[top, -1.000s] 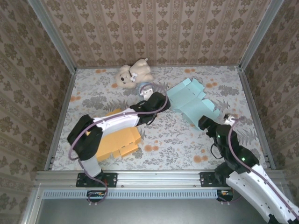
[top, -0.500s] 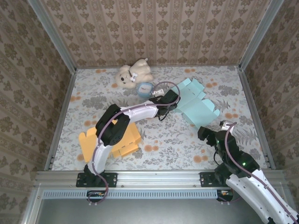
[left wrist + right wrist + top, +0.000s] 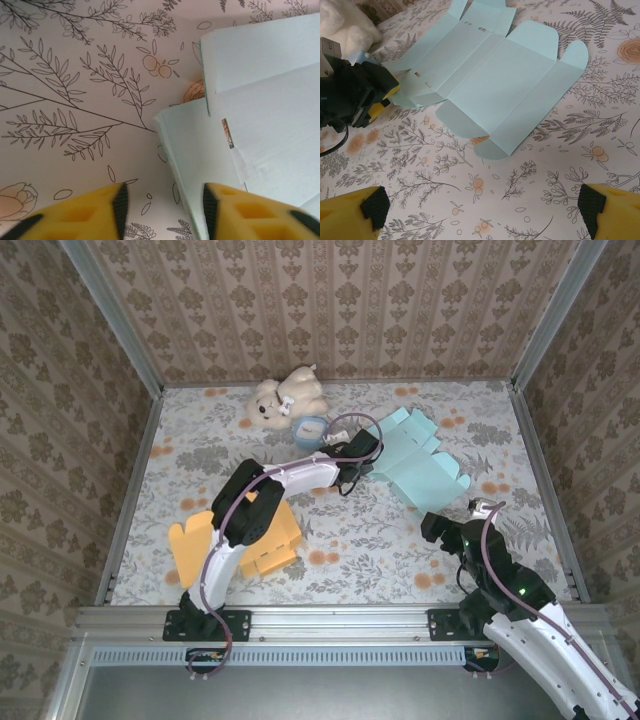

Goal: Fold the paper box

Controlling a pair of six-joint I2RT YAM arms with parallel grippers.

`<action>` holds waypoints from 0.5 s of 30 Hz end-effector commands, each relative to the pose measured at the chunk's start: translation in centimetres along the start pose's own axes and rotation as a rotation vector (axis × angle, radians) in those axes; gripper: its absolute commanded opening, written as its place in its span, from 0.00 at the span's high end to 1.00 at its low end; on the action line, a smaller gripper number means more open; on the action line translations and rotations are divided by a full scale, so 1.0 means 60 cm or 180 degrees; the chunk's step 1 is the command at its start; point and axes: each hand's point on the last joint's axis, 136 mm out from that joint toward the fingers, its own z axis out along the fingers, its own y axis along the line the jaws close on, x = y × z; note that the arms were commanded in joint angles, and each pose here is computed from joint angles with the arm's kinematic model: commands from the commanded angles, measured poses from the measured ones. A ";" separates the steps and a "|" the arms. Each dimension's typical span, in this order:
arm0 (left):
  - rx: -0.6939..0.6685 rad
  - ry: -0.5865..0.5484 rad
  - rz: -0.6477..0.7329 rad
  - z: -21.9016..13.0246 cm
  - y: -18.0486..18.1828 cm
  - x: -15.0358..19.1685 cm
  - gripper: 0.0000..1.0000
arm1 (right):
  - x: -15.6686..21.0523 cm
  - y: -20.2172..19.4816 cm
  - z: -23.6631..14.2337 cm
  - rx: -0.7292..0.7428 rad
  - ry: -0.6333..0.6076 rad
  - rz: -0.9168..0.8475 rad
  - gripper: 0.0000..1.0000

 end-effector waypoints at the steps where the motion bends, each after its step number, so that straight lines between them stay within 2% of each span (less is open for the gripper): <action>1: 0.0068 -0.0026 0.0010 -0.005 -0.012 -0.011 0.70 | 0.004 0.001 0.002 -0.0012 0.0019 -0.0077 0.00; 6: 0.0178 -0.0077 0.0097 -0.016 -0.015 -0.024 0.94 | 0.005 -0.001 0.001 0.0002 0.0032 -0.0130 0.00; 8: 0.0277 -0.0092 0.0157 -0.023 -0.016 -0.032 0.99 | 0.006 0.001 0.003 -0.0010 0.0033 -0.0156 0.00; 10: 0.0628 -0.0116 0.0344 -0.038 -0.040 -0.047 1.00 | 0.006 0.004 0.004 -0.0042 0.0044 -0.0201 0.00; 12: 0.1197 -0.0189 0.0662 -0.065 -0.073 -0.060 1.00 | 0.006 0.010 0.005 -0.0080 0.0052 -0.0234 0.00; 15: 0.1852 -0.0433 0.0929 -0.114 -0.085 -0.086 1.00 | -0.003 0.029 0.006 -0.0214 0.0040 -0.0272 0.00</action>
